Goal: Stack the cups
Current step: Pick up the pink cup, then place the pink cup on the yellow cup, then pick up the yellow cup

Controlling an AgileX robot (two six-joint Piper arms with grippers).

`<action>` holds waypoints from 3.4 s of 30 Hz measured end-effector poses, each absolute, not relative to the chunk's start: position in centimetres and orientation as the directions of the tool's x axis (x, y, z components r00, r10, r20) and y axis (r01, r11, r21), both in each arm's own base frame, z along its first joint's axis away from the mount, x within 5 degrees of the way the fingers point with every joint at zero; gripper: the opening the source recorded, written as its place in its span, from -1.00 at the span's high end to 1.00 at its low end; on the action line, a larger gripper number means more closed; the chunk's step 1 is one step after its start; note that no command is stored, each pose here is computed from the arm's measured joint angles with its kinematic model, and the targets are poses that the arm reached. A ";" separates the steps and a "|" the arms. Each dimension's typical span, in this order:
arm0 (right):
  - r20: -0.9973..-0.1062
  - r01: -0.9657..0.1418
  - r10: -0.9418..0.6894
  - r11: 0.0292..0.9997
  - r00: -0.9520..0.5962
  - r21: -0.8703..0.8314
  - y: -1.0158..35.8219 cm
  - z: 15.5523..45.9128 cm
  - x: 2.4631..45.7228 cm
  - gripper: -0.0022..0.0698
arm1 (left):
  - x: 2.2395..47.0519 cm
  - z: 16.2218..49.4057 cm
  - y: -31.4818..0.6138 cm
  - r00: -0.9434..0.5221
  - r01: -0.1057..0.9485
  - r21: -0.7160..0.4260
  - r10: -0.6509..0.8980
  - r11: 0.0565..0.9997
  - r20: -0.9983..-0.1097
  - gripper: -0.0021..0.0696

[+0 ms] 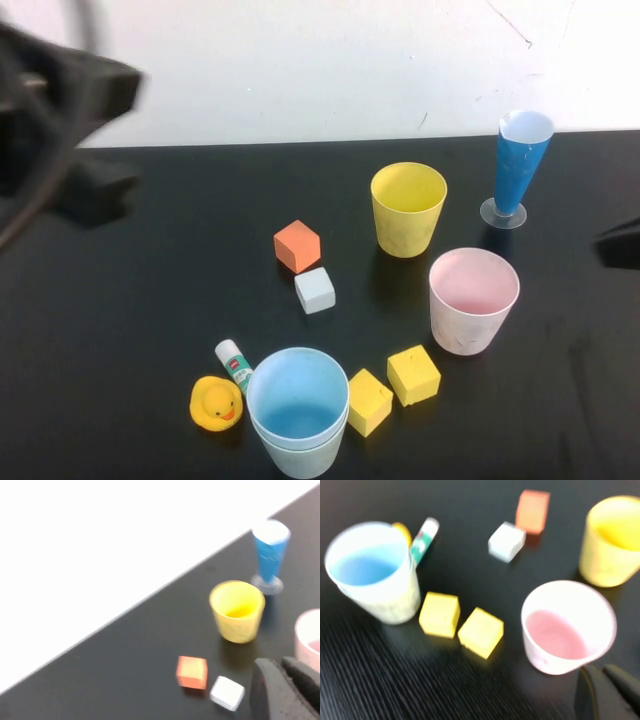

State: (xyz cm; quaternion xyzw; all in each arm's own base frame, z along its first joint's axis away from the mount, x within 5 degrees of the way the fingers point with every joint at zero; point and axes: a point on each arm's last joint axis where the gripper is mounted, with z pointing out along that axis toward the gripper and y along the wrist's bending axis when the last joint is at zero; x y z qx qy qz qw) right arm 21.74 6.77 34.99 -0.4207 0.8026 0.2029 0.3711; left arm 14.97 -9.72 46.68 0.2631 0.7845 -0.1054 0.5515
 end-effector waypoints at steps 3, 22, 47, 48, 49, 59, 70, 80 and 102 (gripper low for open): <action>-0.686 -0.867 -0.624 0.497 -0.374 0.021 8.9 33.7 24.7 0.95 | 13.4 46.1 -8.3 -0.234 0.508 0.137 0.289 0.850 -0.928 0.94; -0.400 -0.917 -0.845 0.399 -0.355 -0.029 14.5 28.4 34.4 -0.07 | 9.4 34.2 -5.3 -0.259 0.510 0.154 0.322 0.846 -0.911 0.94; -0.620 -0.902 -0.738 0.418 -0.268 -0.108 17.0 34.7 38.5 0.87 | 10.2 26.6 -4.5 -0.257 0.509 0.411 0.590 0.756 -0.766 0.94; -0.639 -0.889 -0.728 0.433 -0.247 -0.150 17.0 35.7 38.9 0.87 | 10.2 26.5 -4.5 -0.246 0.508 0.427 0.601 0.748 -0.761 0.94; -0.651 -0.873 -0.721 0.453 -0.237 -0.183 17.0 36.4 39.3 0.87 | 10.2 26.3 -4.5 -0.237 0.507 0.439 0.610 0.742 -0.756 0.94; -0.566 -0.855 -0.762 0.487 -0.317 -0.177 17.5 32.6 43.1 0.88 | 10.6 26.9 -4.3 -0.210 0.443 0.443 0.570 0.780 -0.794 0.94; -0.566 -0.852 -0.735 0.513 -0.374 -0.103 18.1 30.1 44.1 0.66 | 10.7 27.0 -4.3 -0.204 0.434 0.434 0.556 0.789 -0.806 0.94; -0.584 -0.846 -0.720 0.524 -0.375 -0.102 18.3 29.8 44.5 -0.03 | 10.6 27.9 -5.8 -0.156 0.475 0.183 0.287 0.861 -0.945 0.94; -0.625 -0.870 -0.660 0.489 -0.417 0.064 20.3 29.3 45.0 0.80 | 9.8 29.7 -7.6 -0.231 0.574 -0.305 -0.207 0.760 -0.951 0.94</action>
